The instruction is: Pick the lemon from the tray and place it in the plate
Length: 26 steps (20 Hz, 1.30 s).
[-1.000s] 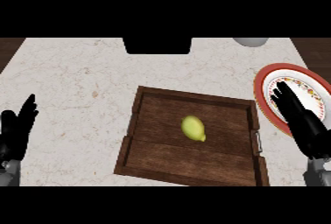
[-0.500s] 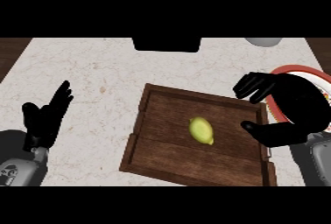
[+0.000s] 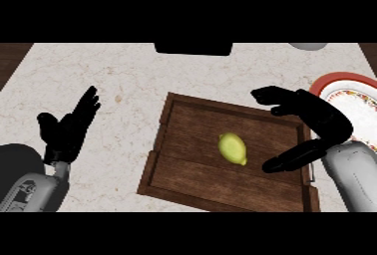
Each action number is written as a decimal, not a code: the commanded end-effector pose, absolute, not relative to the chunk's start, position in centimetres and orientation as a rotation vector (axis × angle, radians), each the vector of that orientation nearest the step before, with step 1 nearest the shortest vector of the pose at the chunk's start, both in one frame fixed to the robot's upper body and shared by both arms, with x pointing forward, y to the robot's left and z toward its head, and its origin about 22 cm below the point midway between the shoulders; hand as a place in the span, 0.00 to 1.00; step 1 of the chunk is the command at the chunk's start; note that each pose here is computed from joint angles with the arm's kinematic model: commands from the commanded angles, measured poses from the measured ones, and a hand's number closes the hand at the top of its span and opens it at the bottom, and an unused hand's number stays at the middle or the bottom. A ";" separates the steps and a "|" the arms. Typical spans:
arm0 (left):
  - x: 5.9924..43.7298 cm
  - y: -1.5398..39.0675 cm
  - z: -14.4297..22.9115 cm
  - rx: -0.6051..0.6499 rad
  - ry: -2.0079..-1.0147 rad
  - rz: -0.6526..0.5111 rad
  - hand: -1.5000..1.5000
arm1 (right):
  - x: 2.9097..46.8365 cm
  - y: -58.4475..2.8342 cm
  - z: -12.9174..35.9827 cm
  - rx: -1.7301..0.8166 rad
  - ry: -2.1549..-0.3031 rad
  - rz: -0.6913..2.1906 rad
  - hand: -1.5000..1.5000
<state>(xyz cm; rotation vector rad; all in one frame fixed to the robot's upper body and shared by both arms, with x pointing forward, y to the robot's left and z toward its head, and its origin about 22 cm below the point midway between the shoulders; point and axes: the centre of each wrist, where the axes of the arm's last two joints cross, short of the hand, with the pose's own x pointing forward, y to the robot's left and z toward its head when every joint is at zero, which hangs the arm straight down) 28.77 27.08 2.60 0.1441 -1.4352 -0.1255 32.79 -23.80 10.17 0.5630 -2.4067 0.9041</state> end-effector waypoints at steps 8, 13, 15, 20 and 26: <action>29.5 27.2 2.8 0.147 -1.416 -0.103 0.50 | 35.3 -26.1 6.7 0.535 -2.442 1.367 0.00; 28.9 27.3 1.8 0.172 -1.423 -0.095 0.50 | 36.5 -25.7 5.8 0.418 -2.342 1.540 0.00; 29.0 29.1 3.2 0.155 -1.403 -0.100 0.50 | 35.3 -24.8 3.8 0.379 -2.307 1.625 0.00; 28.2 28.7 -0.3 0.170 -1.412 -0.095 0.50 | 36.0 -24.0 4.2 0.168 -2.343 1.699 0.00; 30.0 27.5 1.9 0.154 -1.416 -0.093 0.50 | 36.8 -19.9 3.1 0.052 -2.259 1.828 0.00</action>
